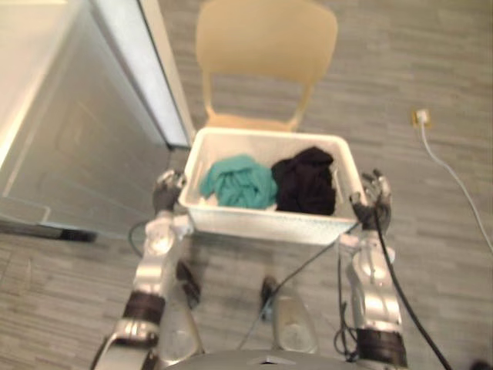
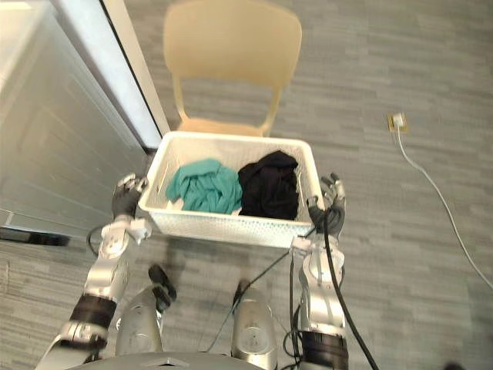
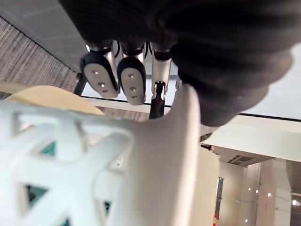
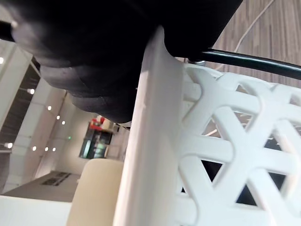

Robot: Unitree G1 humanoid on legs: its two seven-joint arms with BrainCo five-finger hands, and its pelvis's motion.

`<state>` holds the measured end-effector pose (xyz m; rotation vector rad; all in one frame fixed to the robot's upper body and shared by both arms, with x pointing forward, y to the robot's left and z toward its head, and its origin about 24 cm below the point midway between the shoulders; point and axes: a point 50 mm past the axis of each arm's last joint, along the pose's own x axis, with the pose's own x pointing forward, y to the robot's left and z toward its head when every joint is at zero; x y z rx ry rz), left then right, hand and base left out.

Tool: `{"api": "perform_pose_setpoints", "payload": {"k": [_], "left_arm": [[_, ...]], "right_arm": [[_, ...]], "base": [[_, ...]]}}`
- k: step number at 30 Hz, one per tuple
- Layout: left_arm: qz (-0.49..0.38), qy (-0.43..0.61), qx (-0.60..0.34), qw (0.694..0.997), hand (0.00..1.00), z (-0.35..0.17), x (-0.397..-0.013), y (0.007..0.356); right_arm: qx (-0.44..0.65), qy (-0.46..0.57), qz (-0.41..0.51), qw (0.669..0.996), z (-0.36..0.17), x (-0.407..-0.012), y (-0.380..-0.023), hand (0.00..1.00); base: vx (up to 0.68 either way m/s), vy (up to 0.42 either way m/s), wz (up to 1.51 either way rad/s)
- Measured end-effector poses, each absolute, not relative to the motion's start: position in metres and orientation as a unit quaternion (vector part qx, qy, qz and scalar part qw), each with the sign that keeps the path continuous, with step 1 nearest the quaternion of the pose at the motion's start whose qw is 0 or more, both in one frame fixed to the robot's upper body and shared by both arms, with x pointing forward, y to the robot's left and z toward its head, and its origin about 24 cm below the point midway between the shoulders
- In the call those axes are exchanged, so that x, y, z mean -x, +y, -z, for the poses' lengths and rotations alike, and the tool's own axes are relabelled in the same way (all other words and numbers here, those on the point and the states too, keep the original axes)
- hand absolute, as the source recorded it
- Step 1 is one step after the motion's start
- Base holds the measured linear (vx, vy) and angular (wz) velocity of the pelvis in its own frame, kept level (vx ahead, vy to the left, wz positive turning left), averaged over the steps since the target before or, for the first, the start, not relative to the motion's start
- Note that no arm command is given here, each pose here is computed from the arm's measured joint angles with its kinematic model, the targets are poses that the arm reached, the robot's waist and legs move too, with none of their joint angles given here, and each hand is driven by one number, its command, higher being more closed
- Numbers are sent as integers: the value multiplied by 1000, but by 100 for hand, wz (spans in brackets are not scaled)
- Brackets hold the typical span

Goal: Pick up the laundry basket with both hands and put the clothes into the washing machine.

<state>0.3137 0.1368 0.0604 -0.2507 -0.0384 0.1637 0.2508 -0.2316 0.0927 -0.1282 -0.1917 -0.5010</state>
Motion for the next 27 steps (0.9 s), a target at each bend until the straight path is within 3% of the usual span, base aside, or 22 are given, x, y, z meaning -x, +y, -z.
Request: {"api": "perform_pose_setpoints", "payload": {"k": [8, 15, 20, 27], "left_arm": [[-92, -131, 127, 979, 100, -160, -372, 119], [-137, -167, 158, 964, 100, -222, -401, 137], [-161, -141, 174, 961, 100, -216, -407, 147], [-174, -140, 166, 961, 100, -211, -406, 150]], "right_arm": [[23, -255, 294, 921, -189, -291, -226, 100], [-54, -400, 266, 875, -293, -310, -194, 100], [-91, -355, 257, 894, -288, -332, -186, 100], [-93, -346, 252, 899, -281, -333, -184, 100]], "base": [[-73, 51, -1], [-4, -3, 1], [85, -36, 4], [75, -62, 11]]}}
